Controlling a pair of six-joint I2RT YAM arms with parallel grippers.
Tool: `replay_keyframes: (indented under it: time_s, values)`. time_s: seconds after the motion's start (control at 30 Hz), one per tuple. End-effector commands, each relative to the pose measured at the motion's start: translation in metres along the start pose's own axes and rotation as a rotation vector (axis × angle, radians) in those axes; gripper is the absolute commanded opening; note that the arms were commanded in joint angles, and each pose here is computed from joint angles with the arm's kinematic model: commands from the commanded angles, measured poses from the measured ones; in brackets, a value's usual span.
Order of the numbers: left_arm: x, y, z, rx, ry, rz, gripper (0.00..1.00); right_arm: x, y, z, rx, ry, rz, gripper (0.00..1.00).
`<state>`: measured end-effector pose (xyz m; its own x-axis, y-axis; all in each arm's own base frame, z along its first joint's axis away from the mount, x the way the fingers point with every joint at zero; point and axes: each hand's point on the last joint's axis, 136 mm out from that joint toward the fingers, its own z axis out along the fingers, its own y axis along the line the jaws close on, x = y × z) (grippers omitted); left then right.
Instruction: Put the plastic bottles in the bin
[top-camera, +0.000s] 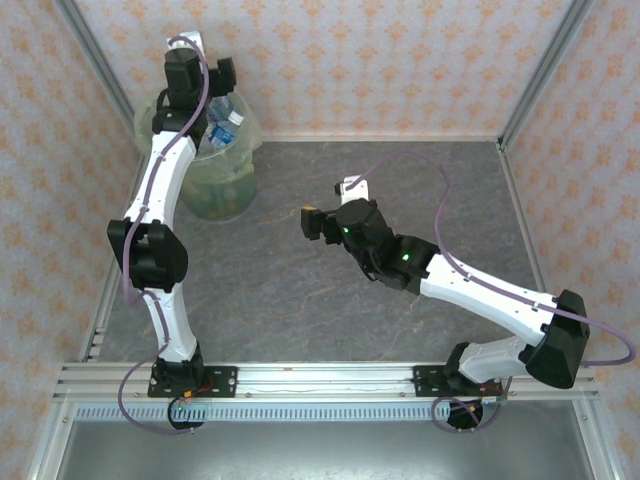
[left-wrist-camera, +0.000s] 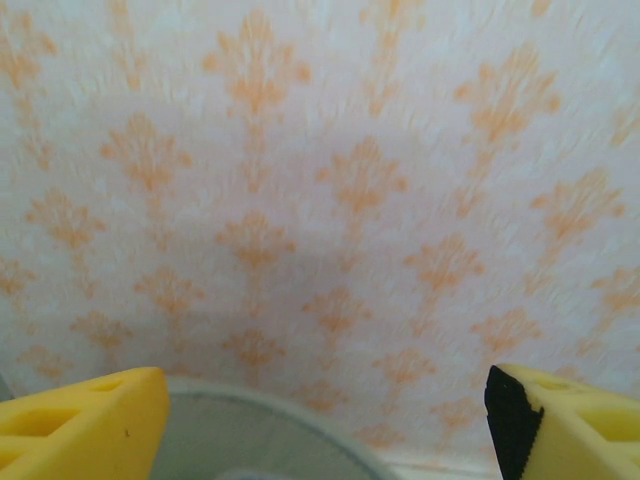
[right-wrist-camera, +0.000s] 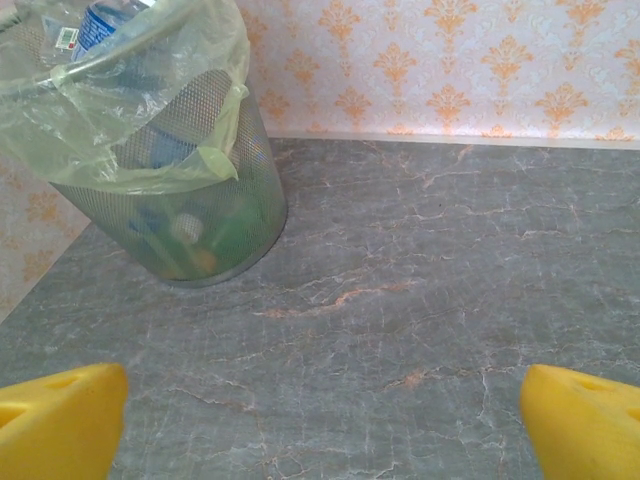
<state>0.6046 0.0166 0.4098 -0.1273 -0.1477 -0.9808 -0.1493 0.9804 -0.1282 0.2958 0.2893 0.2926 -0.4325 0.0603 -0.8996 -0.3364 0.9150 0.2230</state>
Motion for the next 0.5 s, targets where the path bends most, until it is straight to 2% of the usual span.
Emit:
replay_keyframes:
  time_s: [0.0,0.07,0.13,0.2,0.47]
  values:
    - [-0.028,-0.006,-0.018,0.037,-0.041,-0.042,0.8,-0.006,-0.006,-0.005,0.008,-0.028,0.028,1.0]
    - [-0.029,-0.006,-0.016,0.056,-0.046,-0.056,0.7,-0.006,-0.006,-0.005,0.006,-0.027,0.029,1.0]
    - [-0.025,-0.01,-0.011,0.088,-0.035,-0.078,0.49,-0.006,-0.006,-0.006,0.006,-0.026,0.032,1.0]
    - [-0.015,-0.013,-0.005,0.115,-0.009,-0.092,0.38,-0.006,-0.007,-0.007,0.007,-0.026,0.035,1.0]
    - [0.047,-0.003,0.015,0.1,0.151,-0.107,0.35,-0.006,-0.009,-0.01,0.01,-0.03,0.046,1.0]
